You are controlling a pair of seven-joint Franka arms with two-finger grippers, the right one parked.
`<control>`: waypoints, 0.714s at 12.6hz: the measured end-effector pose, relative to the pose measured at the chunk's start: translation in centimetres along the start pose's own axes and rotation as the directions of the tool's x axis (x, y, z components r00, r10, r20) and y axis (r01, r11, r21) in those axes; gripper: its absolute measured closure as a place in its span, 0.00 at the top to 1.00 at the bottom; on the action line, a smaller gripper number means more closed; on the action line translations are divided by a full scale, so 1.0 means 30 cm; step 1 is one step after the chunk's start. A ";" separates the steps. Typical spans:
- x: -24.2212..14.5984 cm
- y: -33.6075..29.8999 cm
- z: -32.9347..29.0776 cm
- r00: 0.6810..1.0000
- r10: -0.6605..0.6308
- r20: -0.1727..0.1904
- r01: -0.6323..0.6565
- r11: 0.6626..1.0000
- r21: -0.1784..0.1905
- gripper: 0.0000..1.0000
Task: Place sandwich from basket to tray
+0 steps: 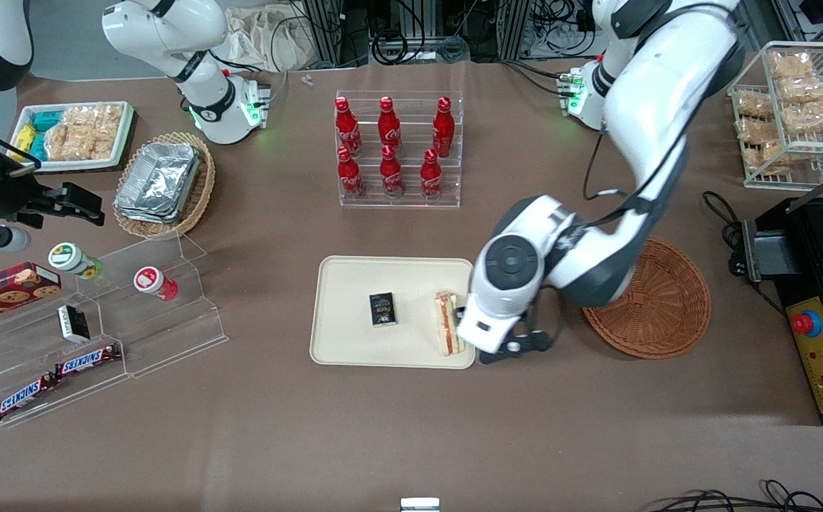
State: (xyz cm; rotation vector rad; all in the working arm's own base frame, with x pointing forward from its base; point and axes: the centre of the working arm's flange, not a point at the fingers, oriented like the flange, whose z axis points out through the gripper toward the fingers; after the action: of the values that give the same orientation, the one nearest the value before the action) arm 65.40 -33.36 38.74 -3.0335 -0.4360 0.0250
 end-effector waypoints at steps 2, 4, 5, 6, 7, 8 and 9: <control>0.120 -0.276 -0.188 0.999 0.030 0.045 -0.029 0.999 -0.017 1.00; 0.154 -0.495 -0.296 0.994 0.090 0.057 -0.089 0.996 -0.010 1.00; 0.146 -0.567 -0.314 0.992 0.112 0.060 -0.113 0.994 0.010 1.00; 0.131 -0.627 -0.322 0.988 0.140 0.073 -0.141 0.990 0.017 1.00; 0.122 -0.687 -0.333 0.981 0.175 0.086 -0.176 0.984 0.009 1.00; 0.119 -0.753 -0.344 0.974 0.206 0.094 -0.207 0.978 0.001 1.00; 0.117 -0.818 -0.353 0.968 0.232 0.096 -0.233 0.972 0.001 1.00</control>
State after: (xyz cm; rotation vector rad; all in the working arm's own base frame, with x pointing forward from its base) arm 62.17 -9.67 51.20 -3.0623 -0.0819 0.1855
